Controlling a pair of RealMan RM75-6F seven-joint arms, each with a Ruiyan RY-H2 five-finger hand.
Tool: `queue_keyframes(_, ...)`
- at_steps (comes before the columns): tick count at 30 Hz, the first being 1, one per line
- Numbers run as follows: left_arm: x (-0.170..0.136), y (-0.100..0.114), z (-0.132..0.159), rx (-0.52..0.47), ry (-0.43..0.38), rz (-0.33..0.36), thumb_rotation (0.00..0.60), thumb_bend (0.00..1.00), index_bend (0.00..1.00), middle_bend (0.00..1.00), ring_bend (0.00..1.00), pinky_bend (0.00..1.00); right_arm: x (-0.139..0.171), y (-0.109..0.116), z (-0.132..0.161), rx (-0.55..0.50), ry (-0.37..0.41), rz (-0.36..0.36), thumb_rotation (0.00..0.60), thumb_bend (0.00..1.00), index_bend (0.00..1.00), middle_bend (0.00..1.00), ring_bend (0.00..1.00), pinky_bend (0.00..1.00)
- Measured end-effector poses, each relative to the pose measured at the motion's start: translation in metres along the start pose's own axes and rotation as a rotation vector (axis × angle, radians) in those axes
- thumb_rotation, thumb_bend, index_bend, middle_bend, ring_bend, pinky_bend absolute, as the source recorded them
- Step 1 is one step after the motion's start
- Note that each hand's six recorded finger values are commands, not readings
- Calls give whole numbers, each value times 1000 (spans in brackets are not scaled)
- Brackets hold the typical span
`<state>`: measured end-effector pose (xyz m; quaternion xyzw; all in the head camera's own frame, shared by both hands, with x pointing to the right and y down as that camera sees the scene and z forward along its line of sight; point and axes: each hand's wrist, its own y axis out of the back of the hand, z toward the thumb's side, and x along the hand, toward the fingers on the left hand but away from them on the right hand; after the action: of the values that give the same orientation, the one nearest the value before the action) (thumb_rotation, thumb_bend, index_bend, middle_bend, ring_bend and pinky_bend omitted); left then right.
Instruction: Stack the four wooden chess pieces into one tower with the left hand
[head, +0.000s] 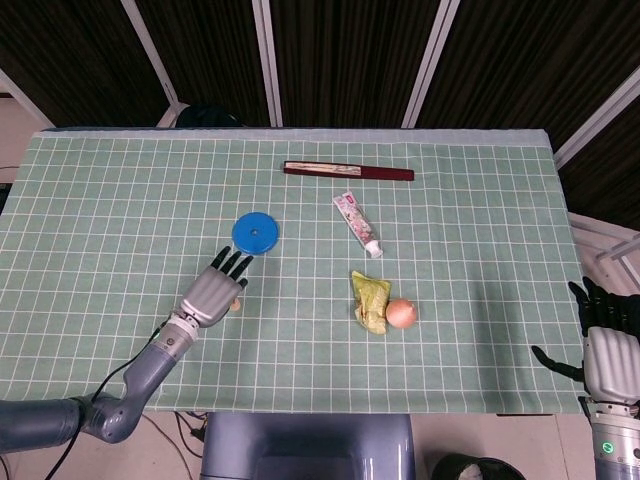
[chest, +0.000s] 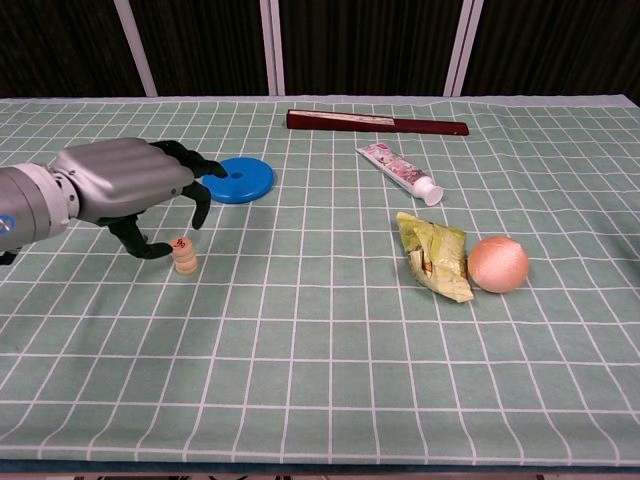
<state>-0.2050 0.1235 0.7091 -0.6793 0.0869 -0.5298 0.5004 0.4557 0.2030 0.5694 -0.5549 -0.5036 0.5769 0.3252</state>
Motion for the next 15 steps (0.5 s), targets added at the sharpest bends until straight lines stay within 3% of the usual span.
queue_keyframes(6, -9, 2, -24, -11, 53, 9, 600, 290, 369, 31, 0, 0, 0, 0, 0, -1, -1, 1, 600, 233, 81, 13, 0, 0)
queue_keyframes(15, -10, -17, -61, -61, 131, -27, 600, 288, 379, 31, 0, 0, 0, 0, 0, -1, -4, 0, 600, 232, 80, 13, 0, 0)
